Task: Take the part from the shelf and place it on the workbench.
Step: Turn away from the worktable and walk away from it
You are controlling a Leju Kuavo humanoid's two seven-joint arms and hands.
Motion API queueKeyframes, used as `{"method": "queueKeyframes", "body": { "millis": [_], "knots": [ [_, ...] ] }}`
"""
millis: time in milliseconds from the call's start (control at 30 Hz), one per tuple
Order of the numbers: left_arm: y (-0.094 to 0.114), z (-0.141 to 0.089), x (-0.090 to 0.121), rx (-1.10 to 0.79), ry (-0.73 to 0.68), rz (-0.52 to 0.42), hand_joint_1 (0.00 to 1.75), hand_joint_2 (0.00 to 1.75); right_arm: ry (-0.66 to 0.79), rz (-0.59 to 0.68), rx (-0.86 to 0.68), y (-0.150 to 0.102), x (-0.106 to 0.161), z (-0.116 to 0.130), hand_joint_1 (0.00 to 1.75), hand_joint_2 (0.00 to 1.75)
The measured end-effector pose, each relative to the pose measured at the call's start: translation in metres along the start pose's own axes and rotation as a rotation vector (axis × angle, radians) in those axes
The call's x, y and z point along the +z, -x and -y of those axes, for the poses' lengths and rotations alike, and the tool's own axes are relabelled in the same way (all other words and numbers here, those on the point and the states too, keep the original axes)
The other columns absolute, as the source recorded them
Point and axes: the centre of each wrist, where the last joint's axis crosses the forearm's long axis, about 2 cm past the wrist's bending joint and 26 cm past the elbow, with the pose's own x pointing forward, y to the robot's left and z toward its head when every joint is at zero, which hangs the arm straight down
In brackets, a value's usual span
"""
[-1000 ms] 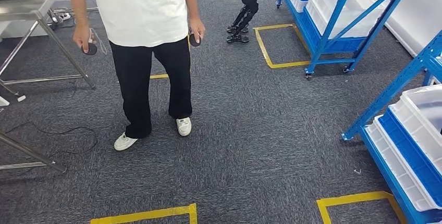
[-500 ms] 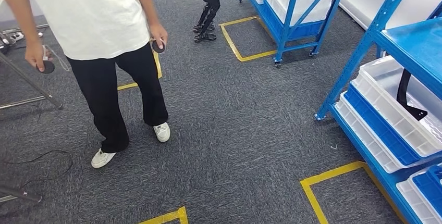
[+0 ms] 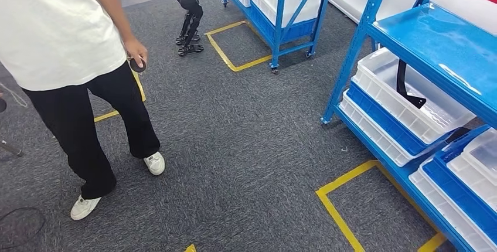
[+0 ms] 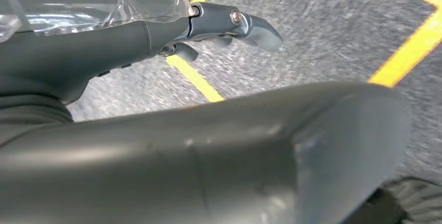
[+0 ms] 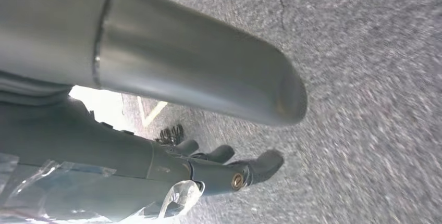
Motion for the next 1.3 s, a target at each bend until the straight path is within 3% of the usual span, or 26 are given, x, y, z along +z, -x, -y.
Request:
{"method": "queueKeyframes", "body": {
  "millis": [1300],
  "knots": [
    [-0.0024, 0.0082, 0.0016, -0.007, 0.021, -0.002, 0.0, 0.0, 0.019, 0.015, -0.021, -0.0001, -0.0014, 0.007, 0.0, 0.0]
  ]
}}
